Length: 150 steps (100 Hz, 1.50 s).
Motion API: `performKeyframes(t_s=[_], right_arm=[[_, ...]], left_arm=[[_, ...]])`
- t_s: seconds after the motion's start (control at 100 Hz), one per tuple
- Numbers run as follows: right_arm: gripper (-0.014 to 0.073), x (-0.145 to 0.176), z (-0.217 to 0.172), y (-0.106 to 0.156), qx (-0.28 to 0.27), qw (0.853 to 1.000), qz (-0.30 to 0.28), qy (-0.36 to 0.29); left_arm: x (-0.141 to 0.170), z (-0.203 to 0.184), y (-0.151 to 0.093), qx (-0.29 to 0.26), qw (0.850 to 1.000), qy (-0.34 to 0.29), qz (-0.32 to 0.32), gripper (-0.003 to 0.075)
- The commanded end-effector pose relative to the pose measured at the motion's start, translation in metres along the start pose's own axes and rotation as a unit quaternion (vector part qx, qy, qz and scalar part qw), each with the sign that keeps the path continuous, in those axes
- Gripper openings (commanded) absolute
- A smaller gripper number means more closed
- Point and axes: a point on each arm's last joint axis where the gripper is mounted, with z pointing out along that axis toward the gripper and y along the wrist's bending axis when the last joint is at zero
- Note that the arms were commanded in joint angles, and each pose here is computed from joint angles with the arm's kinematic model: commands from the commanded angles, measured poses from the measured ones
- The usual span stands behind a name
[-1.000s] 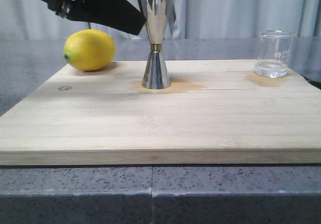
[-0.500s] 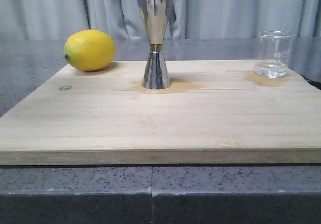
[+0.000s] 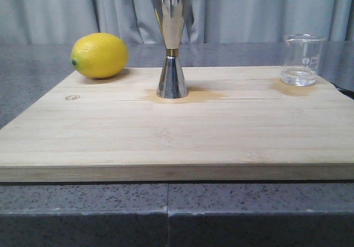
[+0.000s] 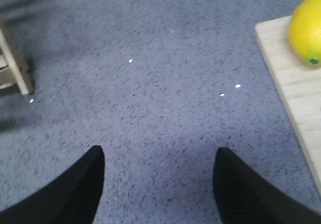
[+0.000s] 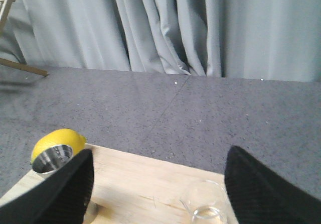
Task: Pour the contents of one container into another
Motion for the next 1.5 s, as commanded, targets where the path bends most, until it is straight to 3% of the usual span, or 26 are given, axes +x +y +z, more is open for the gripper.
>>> performKeyframes(t_s=[0.0, 0.23, 0.35, 0.52, 0.68, 0.82, 0.96, 1.08, 1.21, 1.37, 1.49], right_arm=[[0.0489, 0.000, -0.010, -0.001, 0.041, 0.999, -0.012, -0.023], [0.0489, 0.020, -0.015, -0.003, 0.062, 0.998, 0.002, -0.016], [0.0489, 0.021, -0.015, -0.005, 0.074, 0.997, 0.008, -0.019], [0.0489, 0.016, -0.018, -0.018, 0.142, 0.989, 0.010, -0.049], [0.0483, 0.014, -0.019, -0.020, 0.159, 0.986, 0.010, -0.057], [0.0406, 0.014, -0.019, -0.021, 0.162, 0.985, 0.010, -0.058], [0.0256, 0.014, -0.019, -0.021, 0.162, 0.985, 0.010, -0.058], [0.0090, 0.014, -0.019, -0.020, 0.157, 0.986, 0.010, -0.056], [-0.0073, 0.015, -0.019, -0.020, 0.154, 0.986, 0.010, -0.055], [-0.0071, 0.015, -0.019, -0.020, 0.154, 0.986, 0.010, -0.055], [-0.0071, 0.015, -0.019, -0.020, 0.154, 0.986, 0.010, -0.055]], left_arm=[[0.005, -0.013, 0.007, -0.018, 0.997, -0.055, -0.041, 0.0428], [0.034, -0.017, 0.006, -0.021, 0.995, -0.071, -0.061, 0.0428], [0.036, -0.015, 0.004, -0.015, 0.996, -0.065, -0.064, 0.0428], [0.035, -0.015, 0.004, -0.014, 0.995, -0.069, -0.064, 0.0428], [0.033, -0.015, 0.004, -0.014, 0.995, -0.081, -0.064, 0.0428], [0.032, -0.015, 0.004, -0.010, 0.994, -0.088, -0.066, 0.0428], [0.030, -0.016, 0.002, 0.000, 0.992, -0.099, -0.073, 0.0422], [0.029, -0.016, 0.001, 0.008, 0.992, -0.103, -0.079, 0.0342], [0.029, -0.016, 0.001, 0.009, 0.991, -0.103, -0.080, 0.0174], [0.028, -0.016, 0.001, 0.009, 0.991, -0.108, -0.080, -0.0021], [0.028, -0.016, 0.001, 0.009, 0.991, -0.108, -0.080, -0.0019]])
